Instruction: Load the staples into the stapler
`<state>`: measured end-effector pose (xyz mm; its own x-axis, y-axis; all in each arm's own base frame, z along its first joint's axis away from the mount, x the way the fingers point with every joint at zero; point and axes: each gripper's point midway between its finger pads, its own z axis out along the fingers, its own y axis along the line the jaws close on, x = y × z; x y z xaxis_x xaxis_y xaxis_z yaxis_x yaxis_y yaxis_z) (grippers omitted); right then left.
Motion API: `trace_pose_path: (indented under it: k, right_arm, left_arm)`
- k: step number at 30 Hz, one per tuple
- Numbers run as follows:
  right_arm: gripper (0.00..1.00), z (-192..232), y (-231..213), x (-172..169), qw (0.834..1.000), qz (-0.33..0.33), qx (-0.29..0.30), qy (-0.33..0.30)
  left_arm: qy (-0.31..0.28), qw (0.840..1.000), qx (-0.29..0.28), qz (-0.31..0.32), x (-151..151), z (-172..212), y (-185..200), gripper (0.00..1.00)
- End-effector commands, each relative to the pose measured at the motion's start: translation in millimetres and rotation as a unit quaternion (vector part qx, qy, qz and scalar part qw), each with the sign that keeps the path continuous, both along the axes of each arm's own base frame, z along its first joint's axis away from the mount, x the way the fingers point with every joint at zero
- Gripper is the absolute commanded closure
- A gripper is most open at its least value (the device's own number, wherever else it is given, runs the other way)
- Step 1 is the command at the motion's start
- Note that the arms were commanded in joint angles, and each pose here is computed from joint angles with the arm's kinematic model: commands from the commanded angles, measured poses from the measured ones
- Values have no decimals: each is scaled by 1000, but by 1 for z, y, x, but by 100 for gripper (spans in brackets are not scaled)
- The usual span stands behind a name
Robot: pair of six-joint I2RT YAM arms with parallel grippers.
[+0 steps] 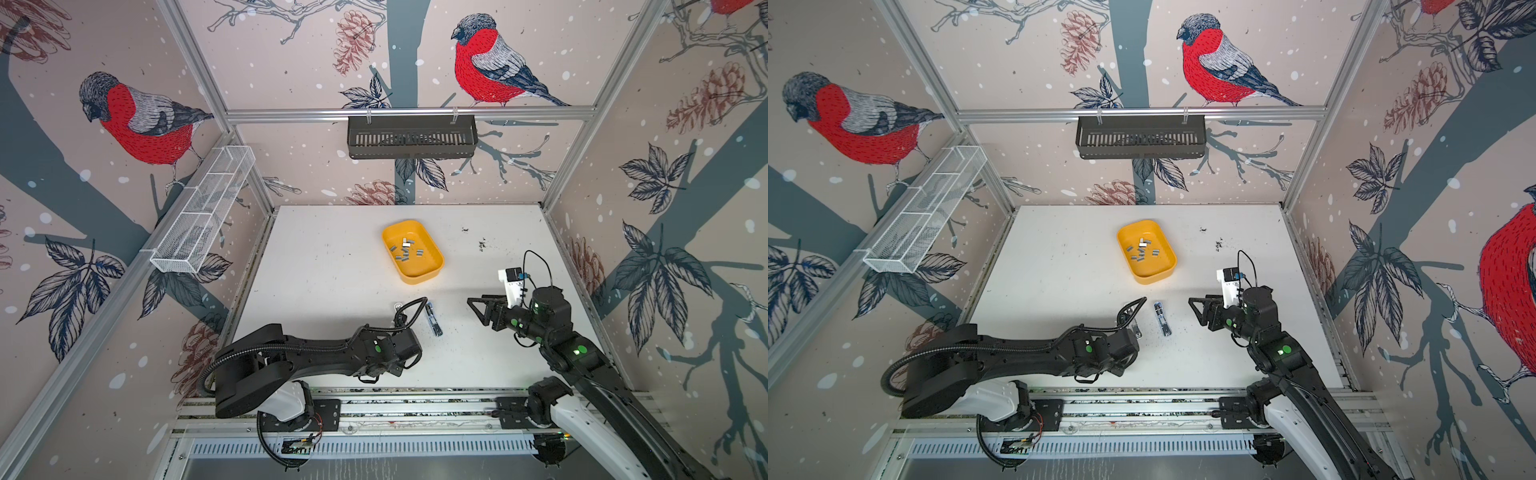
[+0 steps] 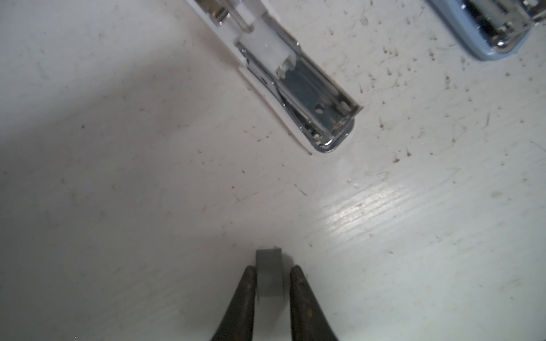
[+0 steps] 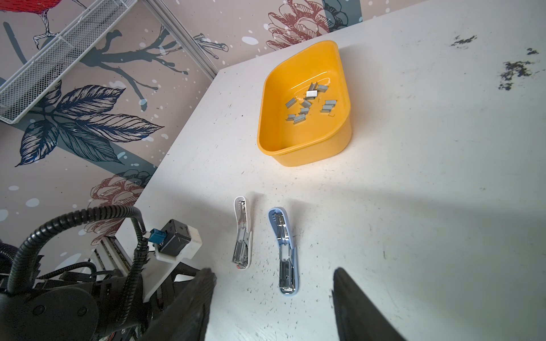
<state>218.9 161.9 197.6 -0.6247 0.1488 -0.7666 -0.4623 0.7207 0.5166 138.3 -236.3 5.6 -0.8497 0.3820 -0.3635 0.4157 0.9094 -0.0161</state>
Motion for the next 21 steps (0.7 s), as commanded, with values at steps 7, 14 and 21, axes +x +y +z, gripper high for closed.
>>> trace_pose_path:
  k: [7,14,21]
  right_arm:
    - [35,6,2,1,1000,5,9,-13]
    - [35,6,2,1,1000,5,9,-12]
    - [35,6,2,1,1000,5,9,-12]
  left_arm:
    - [102,991,91,-1,-43,-19,49,77]
    - [104,991,89,-3,-42,-20,46,80]
    - [104,990,90,-10,-43,-21,44,80]
